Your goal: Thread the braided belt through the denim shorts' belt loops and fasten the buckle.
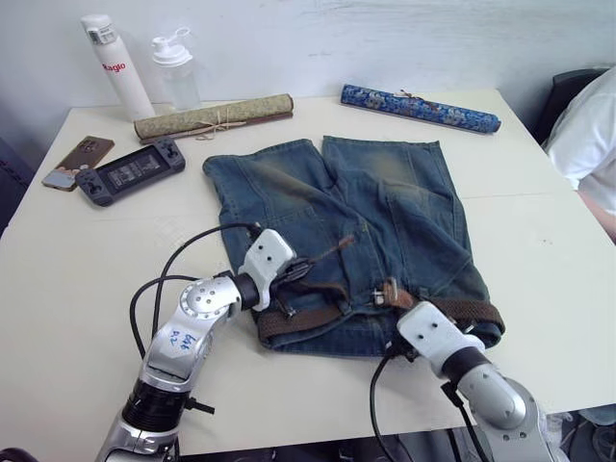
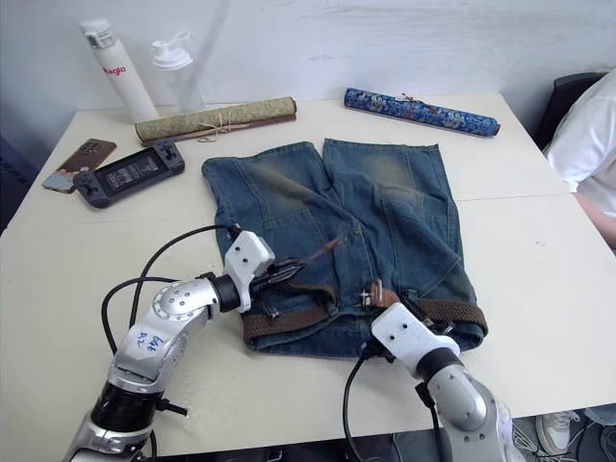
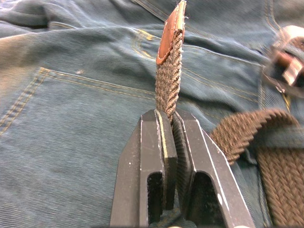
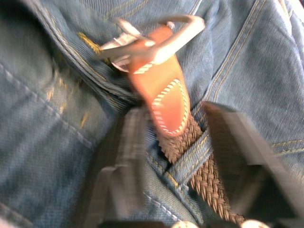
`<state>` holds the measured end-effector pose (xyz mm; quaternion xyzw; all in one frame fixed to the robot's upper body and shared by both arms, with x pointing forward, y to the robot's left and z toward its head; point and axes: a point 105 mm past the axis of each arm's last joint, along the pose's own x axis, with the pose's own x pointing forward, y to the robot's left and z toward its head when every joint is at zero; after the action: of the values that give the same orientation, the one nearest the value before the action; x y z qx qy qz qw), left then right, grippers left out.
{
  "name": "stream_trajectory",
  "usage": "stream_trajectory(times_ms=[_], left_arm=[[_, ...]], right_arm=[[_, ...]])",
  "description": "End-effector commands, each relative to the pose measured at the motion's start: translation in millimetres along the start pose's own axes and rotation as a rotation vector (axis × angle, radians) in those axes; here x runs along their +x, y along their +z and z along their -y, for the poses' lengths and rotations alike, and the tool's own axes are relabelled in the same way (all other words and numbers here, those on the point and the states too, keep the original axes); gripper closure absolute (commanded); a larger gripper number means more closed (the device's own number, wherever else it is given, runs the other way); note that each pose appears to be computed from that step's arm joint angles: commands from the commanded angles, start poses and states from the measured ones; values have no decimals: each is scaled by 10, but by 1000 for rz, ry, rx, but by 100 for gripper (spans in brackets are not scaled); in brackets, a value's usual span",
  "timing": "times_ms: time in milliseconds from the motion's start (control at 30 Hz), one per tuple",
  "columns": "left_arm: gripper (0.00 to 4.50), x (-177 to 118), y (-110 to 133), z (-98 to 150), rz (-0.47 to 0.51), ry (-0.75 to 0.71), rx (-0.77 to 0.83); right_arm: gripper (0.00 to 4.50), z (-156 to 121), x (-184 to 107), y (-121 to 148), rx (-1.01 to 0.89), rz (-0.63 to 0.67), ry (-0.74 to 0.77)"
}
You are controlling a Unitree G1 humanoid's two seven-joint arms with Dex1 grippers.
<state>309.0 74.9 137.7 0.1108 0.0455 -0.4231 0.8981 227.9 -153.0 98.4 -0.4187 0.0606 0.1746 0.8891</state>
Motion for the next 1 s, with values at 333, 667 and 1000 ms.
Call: stream_trajectory(times_ms=[333,667,1000], left_arm=[[450,-47,165,-34,52,-4,-4],[450,-300,576,219,270,-262,-280],[450,-414,733,135,327,-285,-408]], right_arm=[[4,37,-22,-280,-330,-24,-88],[4,-64,152,-354,-387,-62,-168],[4,-45,219,-395,-380,-73,-186]])
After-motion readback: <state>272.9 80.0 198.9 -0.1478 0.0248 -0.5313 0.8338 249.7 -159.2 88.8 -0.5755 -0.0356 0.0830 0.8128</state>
